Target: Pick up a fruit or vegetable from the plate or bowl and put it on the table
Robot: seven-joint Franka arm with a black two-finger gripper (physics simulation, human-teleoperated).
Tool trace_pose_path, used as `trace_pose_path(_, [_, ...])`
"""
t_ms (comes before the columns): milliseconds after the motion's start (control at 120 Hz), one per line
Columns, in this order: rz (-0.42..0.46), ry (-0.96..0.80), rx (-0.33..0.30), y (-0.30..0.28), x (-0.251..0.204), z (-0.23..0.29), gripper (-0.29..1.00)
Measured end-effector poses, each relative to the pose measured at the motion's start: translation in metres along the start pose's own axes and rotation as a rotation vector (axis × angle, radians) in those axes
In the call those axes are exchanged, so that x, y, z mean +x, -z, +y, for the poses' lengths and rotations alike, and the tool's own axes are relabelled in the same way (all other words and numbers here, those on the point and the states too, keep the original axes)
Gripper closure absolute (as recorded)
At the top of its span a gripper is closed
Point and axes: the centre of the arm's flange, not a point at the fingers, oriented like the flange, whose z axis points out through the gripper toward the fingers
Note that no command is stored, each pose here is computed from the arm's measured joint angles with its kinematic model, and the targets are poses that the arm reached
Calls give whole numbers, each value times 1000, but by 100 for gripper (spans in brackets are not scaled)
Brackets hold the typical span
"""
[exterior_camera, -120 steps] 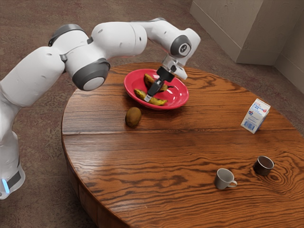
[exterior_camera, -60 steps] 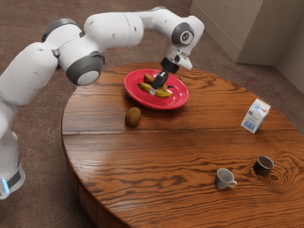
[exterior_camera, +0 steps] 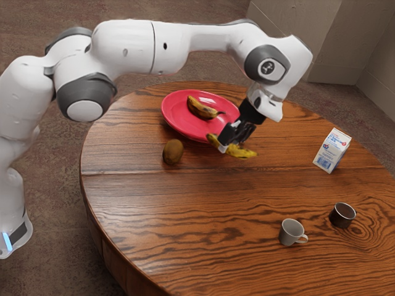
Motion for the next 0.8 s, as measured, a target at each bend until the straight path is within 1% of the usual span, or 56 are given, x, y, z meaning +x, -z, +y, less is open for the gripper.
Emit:
trace_pose_path(133, [-15, -29, 18, -4, 24, 16, 53])
trace_pose_path(233, [-21, -29, 26, -7, 33, 18, 53])
trace_pose_path(250, [-22, -28, 28, -8, 33, 18, 51])
trace_pose_path(317, [-22, -22, 34, -8, 34, 16, 33])
trace_pose_path(358, [-21, -17, 37, -8, 33, 15, 25])
trace_pose_path(467, [-21, -7, 44, -8, 31, 12, 12])
trace_pose_path(542, [-30, 14, 59, -5, 23, 6, 7])
trace_pose_path(600, [-32, 51, 77, 2, 3, -6, 5])
trace_pose_path(667, [-34, 90, 91, 8, -18, -19, 3])
trace_pose_path(800, [-34, 120, 107, 14, -38, -31, 1])
